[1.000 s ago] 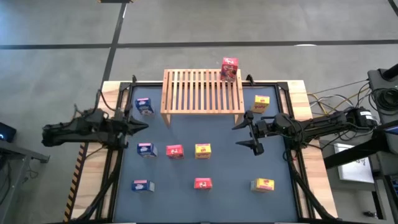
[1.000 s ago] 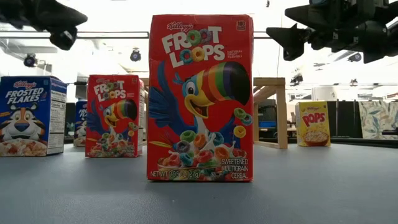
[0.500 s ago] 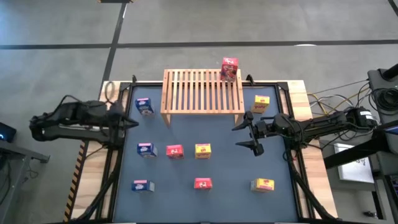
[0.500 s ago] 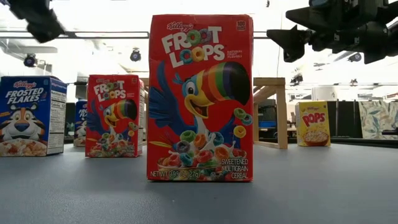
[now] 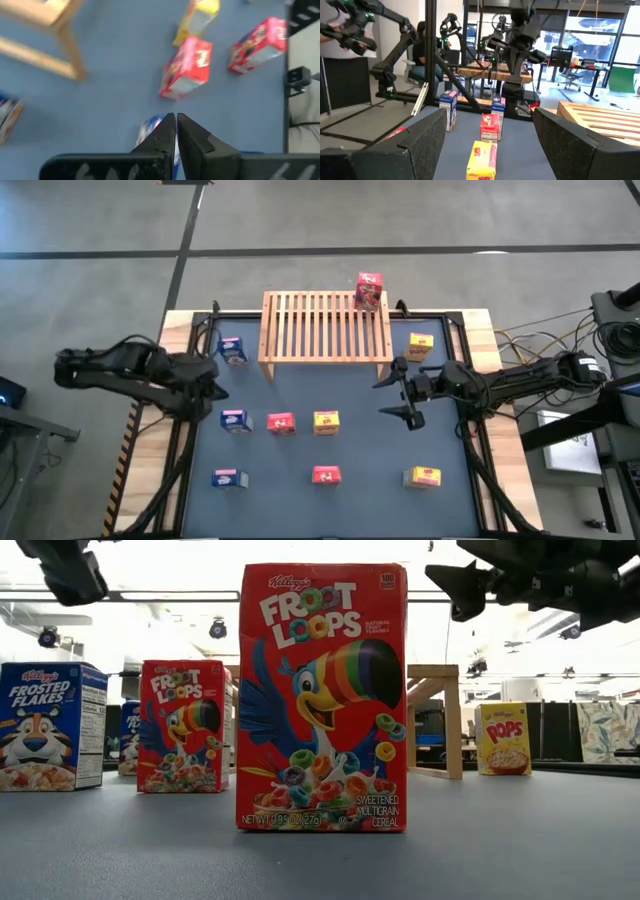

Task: Stack cereal on shelf
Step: Put the middle blue cereal box on the shelf

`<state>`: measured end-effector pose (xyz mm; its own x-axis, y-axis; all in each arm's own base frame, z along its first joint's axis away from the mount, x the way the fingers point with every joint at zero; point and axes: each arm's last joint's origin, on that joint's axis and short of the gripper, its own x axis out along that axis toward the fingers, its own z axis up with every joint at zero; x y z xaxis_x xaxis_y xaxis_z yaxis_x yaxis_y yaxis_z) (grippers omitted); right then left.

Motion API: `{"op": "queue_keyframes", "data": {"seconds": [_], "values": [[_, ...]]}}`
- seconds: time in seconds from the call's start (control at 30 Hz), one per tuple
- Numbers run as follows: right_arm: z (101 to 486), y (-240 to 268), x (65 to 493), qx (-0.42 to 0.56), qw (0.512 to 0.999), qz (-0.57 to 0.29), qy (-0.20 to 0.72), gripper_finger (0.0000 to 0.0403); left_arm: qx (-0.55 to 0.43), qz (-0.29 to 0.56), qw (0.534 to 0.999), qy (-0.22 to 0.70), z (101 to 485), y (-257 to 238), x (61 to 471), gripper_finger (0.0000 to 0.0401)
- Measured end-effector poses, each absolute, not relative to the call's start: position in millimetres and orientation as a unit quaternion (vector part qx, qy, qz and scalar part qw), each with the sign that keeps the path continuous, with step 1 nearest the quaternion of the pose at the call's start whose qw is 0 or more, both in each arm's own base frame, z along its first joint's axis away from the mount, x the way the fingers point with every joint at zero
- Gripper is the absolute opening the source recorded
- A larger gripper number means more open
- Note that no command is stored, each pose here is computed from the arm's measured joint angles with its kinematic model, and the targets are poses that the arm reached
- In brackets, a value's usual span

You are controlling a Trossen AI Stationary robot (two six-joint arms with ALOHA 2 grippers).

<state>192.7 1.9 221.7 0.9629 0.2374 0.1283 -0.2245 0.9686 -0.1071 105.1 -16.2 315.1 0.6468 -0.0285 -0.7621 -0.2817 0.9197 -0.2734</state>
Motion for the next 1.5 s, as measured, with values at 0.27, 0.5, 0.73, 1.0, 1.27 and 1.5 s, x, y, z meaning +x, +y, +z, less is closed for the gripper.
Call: {"op": "queue_keyframes", "data": {"seconds": [0.27, 0.5, 0.73, 1.0, 1.27, 1.5], "values": [[222, 2, 193, -0.065, 0.989, 0.111, -0.075, 0.0286, -0.138, 0.062, 0.879, 0.451, 289, -54, 114, 0.0000], [223, 2, 193, -0.074, 0.988, 0.110, -0.076, 0.0286, -0.162, 0.072, 0.877, 0.447, 287, -56, 110, 0.0029], [223, 2, 193, -0.071, 0.989, 0.110, -0.074, 0.0286, -0.147, 0.084, 0.864, 0.474, 279, -54, 106, 0.0146], [220, 1, 193, -0.060, 0.990, 0.111, -0.059, 0.0286, -0.129, 0.109, 0.837, 0.520, 253, -59, 113, 0.0241], [220, 1, 194, -0.059, 0.992, 0.095, -0.058, 0.0286, -0.101, 0.114, 0.825, 0.544, 243, -64, 121, 0.0254], [220, 0, 194, -0.059, 0.992, 0.093, -0.057, 0.0286, -0.078, 0.114, 0.818, 0.559, 234, -66, 124, 0.0253]]}}
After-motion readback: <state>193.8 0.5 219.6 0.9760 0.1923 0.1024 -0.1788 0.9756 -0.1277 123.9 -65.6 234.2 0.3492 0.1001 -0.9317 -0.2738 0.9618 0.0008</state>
